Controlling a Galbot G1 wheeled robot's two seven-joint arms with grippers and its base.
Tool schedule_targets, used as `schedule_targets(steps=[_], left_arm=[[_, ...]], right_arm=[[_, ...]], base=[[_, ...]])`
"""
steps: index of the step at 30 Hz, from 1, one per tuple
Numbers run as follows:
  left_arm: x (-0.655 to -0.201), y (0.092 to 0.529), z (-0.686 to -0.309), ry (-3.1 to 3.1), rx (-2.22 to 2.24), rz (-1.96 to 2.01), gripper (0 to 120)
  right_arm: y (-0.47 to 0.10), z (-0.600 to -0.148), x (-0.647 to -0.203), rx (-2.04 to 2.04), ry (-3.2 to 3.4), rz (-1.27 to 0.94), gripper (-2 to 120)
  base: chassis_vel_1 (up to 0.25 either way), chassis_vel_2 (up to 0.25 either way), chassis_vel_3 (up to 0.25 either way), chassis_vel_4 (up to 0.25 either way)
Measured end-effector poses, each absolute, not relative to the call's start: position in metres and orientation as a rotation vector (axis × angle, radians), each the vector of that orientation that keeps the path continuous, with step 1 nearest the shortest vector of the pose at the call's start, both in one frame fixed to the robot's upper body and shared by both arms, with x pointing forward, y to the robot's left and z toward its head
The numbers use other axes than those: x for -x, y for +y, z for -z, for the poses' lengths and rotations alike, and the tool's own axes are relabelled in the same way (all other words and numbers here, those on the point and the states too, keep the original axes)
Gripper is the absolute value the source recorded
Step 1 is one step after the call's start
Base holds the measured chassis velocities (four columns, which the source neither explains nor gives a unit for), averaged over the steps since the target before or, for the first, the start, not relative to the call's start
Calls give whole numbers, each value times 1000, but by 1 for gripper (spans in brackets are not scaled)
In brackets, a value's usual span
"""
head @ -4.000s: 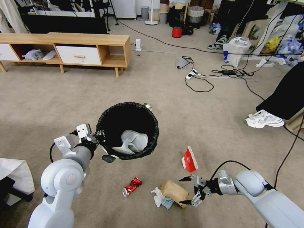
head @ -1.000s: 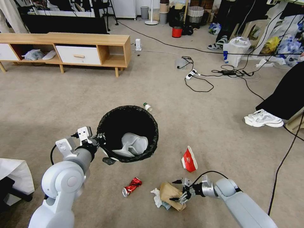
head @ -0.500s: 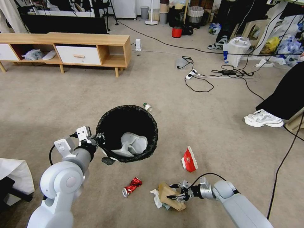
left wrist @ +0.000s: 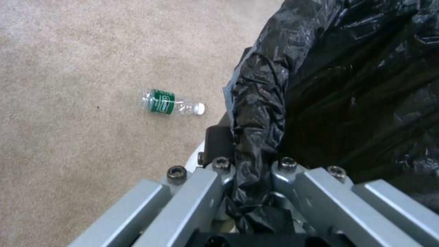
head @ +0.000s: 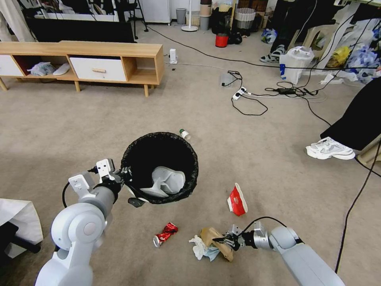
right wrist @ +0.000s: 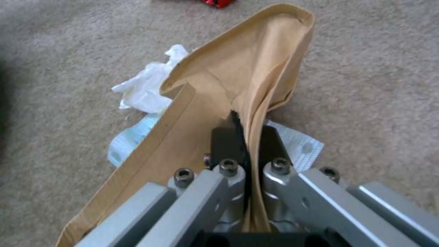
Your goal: Pick up the trash bin and place the garbage on the floor into it.
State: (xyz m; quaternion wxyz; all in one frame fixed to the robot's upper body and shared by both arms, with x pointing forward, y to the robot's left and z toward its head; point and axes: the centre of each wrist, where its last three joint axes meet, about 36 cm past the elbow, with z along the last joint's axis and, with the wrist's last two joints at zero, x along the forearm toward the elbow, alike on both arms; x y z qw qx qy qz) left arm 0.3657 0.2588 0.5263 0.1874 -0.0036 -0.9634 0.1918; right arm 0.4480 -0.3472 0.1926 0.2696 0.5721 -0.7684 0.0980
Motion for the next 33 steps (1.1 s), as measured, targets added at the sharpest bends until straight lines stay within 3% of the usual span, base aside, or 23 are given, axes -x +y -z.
schedule_targets(steps=[15,33], left_arm=[[-366,259,-527,-2714,12,-542,2],[-369,256,-525,-2694,8,-533,2]], right_arm=[[-383,-226,-462,-1477,-2167,-355,0],[-460,-363,-465,-1390,-2368,-654,0]], base=[[0,0,0,0],[0,0,0,0]])
